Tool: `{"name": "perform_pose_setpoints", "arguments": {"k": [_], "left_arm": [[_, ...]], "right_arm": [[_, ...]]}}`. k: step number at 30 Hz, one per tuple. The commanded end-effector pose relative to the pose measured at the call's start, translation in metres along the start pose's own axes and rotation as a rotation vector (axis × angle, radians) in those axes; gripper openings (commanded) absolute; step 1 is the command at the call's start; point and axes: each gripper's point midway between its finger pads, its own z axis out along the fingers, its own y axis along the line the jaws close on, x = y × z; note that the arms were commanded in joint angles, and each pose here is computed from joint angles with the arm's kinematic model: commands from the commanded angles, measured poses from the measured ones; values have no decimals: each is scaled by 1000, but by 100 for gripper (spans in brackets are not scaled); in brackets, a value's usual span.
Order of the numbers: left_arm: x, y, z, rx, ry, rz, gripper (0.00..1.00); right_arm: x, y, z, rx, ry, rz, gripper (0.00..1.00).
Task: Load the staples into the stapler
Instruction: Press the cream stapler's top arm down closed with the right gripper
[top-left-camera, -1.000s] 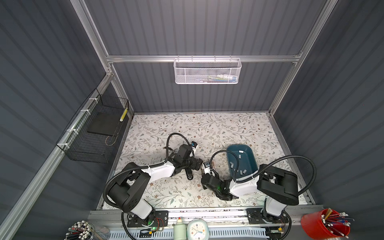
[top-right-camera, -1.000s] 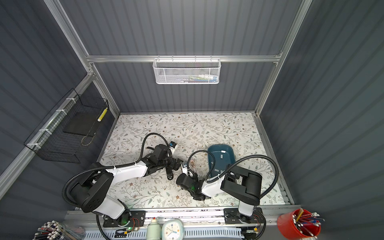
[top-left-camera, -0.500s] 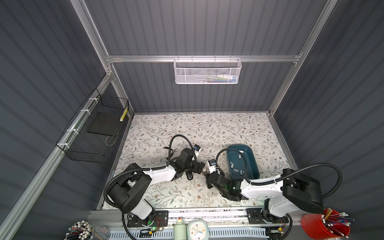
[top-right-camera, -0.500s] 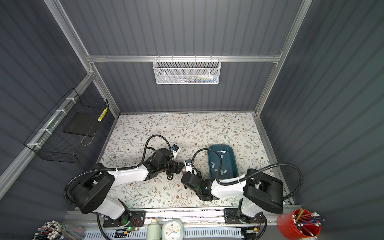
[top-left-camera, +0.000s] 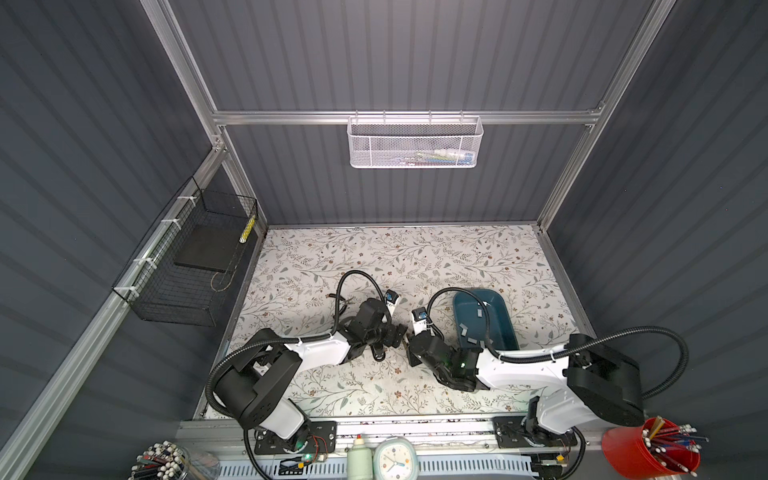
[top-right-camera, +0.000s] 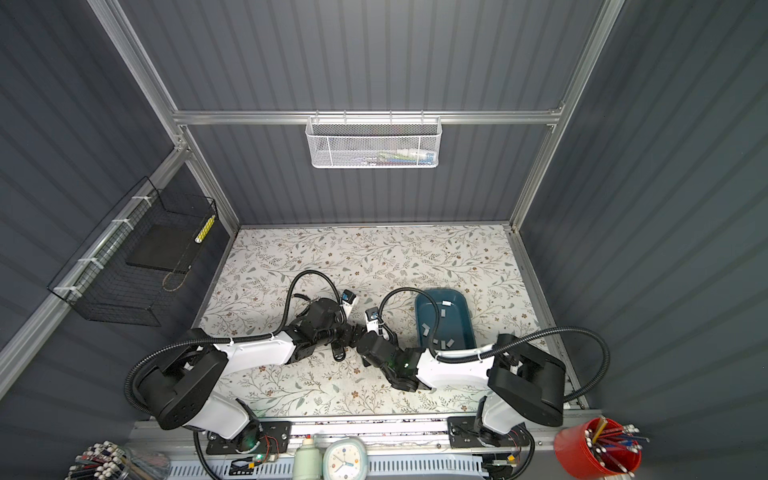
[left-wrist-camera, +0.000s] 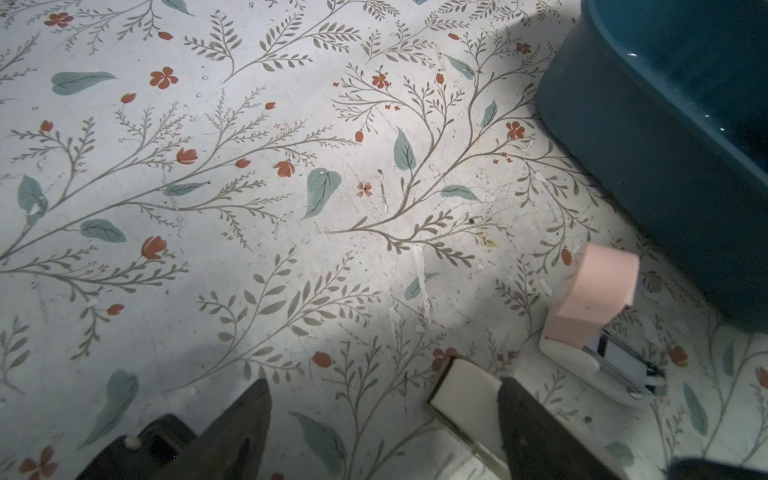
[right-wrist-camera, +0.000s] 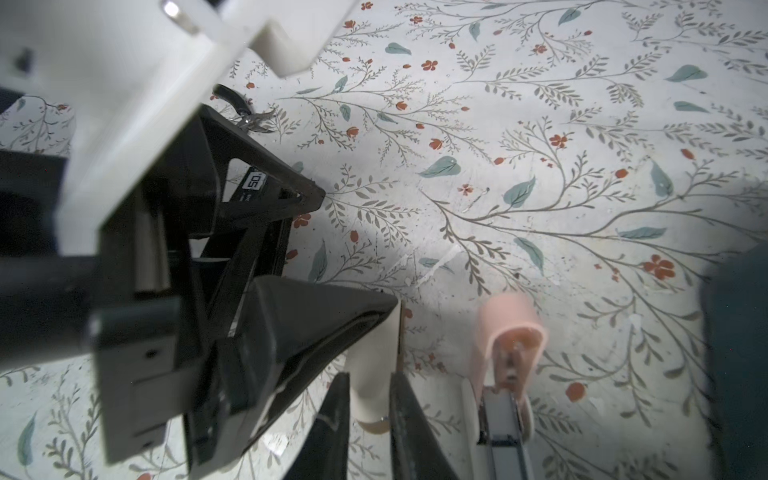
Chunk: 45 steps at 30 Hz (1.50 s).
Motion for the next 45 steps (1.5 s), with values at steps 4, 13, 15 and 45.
{"name": "perform_pose_setpoints", "arguments": {"k": [4, 13, 15, 45], "left_arm": [[22, -2, -2, 4, 58, -1, 84], [24, -4, -3, 18, 50, -2, 80], [26, -5, -3, 24, 50, -3, 79], [-36, 22, -8, -181, -26, -39, 85]], "right_arm": [[9, 2, 10, 18, 53, -18, 19], [46, -8, 17, 32, 132, 6, 17], [57, -12, 18, 42, 148, 9, 17], [-13, -22, -28, 91, -27, -25, 45]]}}
